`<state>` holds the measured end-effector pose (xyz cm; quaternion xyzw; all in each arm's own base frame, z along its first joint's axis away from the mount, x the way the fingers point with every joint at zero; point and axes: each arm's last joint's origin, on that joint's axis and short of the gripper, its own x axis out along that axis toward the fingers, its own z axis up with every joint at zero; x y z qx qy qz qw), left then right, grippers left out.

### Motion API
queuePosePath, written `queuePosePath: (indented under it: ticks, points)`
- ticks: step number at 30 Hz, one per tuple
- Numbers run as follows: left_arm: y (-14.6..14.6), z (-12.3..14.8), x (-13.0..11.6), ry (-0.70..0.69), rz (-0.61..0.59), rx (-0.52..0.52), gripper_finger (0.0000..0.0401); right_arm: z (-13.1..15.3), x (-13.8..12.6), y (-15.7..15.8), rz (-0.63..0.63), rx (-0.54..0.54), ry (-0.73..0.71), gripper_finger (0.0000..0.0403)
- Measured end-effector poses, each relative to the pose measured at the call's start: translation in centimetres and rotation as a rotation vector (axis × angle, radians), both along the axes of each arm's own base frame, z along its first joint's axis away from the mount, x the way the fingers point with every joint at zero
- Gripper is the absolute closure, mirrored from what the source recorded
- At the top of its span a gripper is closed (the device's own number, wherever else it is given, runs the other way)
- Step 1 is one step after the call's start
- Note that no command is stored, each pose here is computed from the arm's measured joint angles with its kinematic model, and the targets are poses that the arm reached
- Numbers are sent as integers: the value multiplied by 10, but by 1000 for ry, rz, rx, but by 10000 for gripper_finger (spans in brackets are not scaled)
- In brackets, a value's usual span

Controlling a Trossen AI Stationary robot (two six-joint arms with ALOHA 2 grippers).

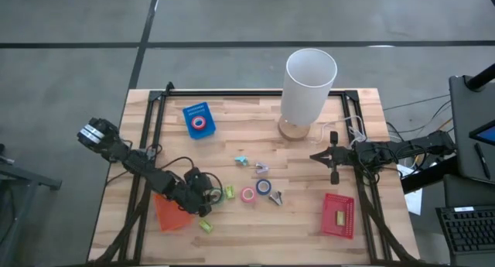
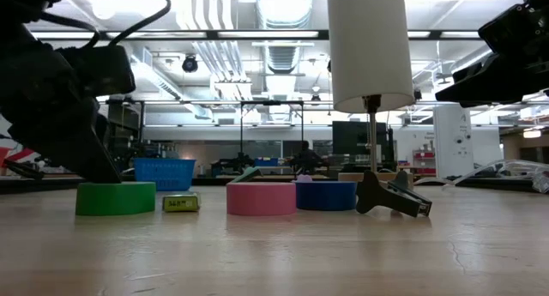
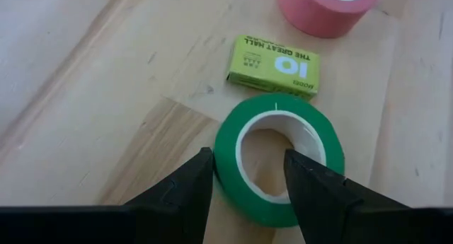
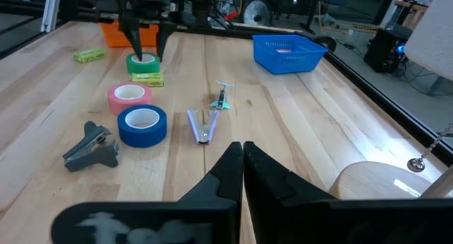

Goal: Pick and place Stapler, Stapler remover, tape
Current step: Put the green tape into the blue basket

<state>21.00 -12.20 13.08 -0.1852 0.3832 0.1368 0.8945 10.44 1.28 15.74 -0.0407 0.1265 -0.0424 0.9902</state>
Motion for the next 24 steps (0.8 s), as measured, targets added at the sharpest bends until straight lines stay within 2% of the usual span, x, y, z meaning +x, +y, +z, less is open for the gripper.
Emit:
queuePosePath:
  ticks: [24]
  points:
    - [3, -12, 7, 13, 48, 20, 224, 0, 0, 0, 0, 0, 0, 394]
